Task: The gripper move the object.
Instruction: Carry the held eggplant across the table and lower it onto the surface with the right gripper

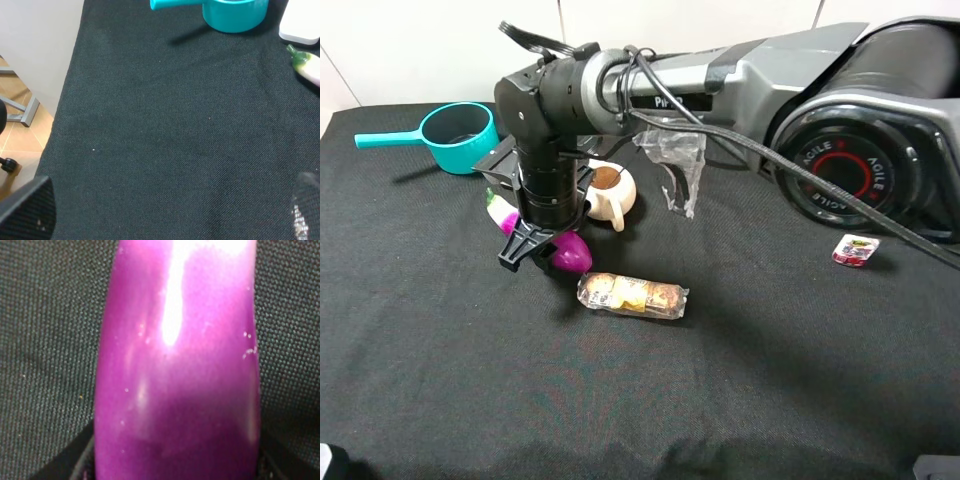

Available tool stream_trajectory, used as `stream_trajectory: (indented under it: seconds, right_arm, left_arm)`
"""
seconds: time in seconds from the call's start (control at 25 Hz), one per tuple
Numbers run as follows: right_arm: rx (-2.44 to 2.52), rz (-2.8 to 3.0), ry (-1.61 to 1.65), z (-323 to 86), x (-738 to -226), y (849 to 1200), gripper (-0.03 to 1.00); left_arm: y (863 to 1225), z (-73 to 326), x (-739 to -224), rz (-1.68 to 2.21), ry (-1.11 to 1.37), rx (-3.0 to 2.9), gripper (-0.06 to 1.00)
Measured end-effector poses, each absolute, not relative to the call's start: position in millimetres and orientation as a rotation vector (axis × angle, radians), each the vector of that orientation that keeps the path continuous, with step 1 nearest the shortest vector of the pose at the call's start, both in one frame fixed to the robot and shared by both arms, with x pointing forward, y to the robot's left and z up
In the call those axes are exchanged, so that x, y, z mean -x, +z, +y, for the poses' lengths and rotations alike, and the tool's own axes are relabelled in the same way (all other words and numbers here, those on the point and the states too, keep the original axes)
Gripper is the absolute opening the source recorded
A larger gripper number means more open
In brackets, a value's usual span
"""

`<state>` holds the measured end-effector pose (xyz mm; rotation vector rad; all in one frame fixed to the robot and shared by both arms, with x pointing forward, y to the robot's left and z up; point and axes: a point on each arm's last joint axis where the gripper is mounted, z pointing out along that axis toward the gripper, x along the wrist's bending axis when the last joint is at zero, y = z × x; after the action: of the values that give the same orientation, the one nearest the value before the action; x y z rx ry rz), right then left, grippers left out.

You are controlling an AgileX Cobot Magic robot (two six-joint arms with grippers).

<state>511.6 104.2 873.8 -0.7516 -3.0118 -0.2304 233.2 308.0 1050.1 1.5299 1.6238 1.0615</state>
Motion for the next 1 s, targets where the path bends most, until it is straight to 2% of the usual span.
stream_trajectory:
  seconds: [0.2, 1.0]
  right_arm:
    - [0.755, -3.001, -0.206, 104.0, -511.0, 864.8, 0.39]
    - [0.744, -3.005, -0.211, 104.3, -511.1, 864.9, 0.39]
  left_arm:
    - [1050.1, 308.0, -233.2, 1.624, 1.062, -1.53, 0.99]
    - [1050.1, 308.0, -233.2, 1.624, 1.062, -1.53, 0.99]
